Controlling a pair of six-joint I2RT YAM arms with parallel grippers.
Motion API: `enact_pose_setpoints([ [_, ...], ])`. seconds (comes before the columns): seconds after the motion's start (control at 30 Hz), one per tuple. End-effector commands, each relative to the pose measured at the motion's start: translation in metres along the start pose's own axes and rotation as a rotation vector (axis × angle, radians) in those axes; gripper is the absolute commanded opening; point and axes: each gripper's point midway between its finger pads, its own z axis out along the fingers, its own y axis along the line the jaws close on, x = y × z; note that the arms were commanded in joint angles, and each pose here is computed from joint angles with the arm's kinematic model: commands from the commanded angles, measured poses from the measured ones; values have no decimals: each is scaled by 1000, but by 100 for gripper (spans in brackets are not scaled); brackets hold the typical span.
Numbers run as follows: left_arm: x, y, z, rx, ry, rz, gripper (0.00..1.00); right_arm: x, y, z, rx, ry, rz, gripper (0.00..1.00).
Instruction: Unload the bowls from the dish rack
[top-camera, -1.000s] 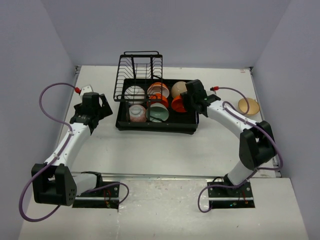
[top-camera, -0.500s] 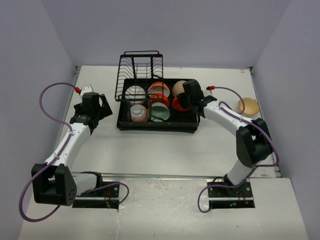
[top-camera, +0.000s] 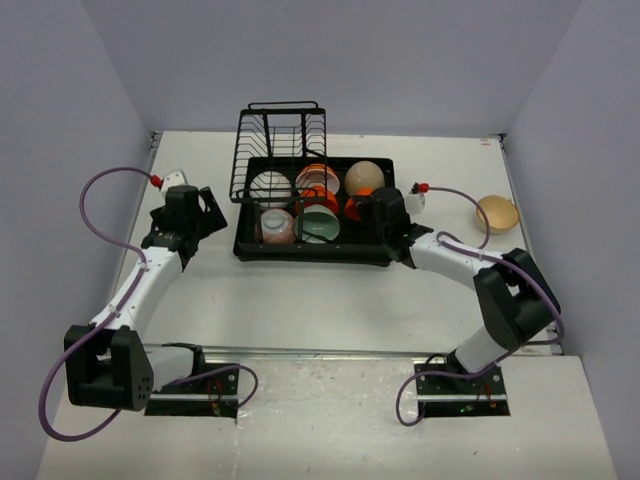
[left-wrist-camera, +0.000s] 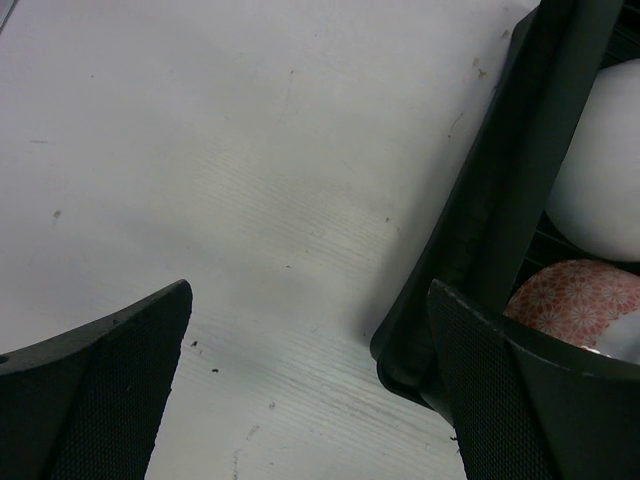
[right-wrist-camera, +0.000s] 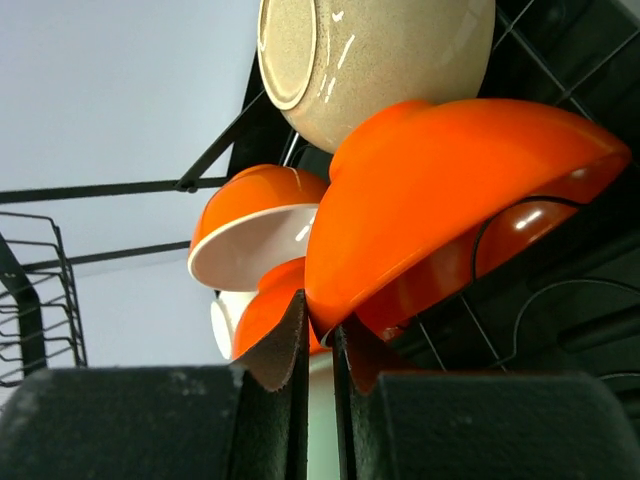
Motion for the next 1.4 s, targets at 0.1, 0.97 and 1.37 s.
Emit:
enact_pose_setpoints([
  [0.1,-23,-16,-7,67,-71,-43,100,-8,-38,-20,100,-118,-235,0],
  [0.97,-1,-18,7,96,-56,-48,100,-13,59,-11,-236,-317,-646,0],
  [1.37,8,-19,17,90,-49,-98,100,-27,93,-21,-360,-450,-759,0],
])
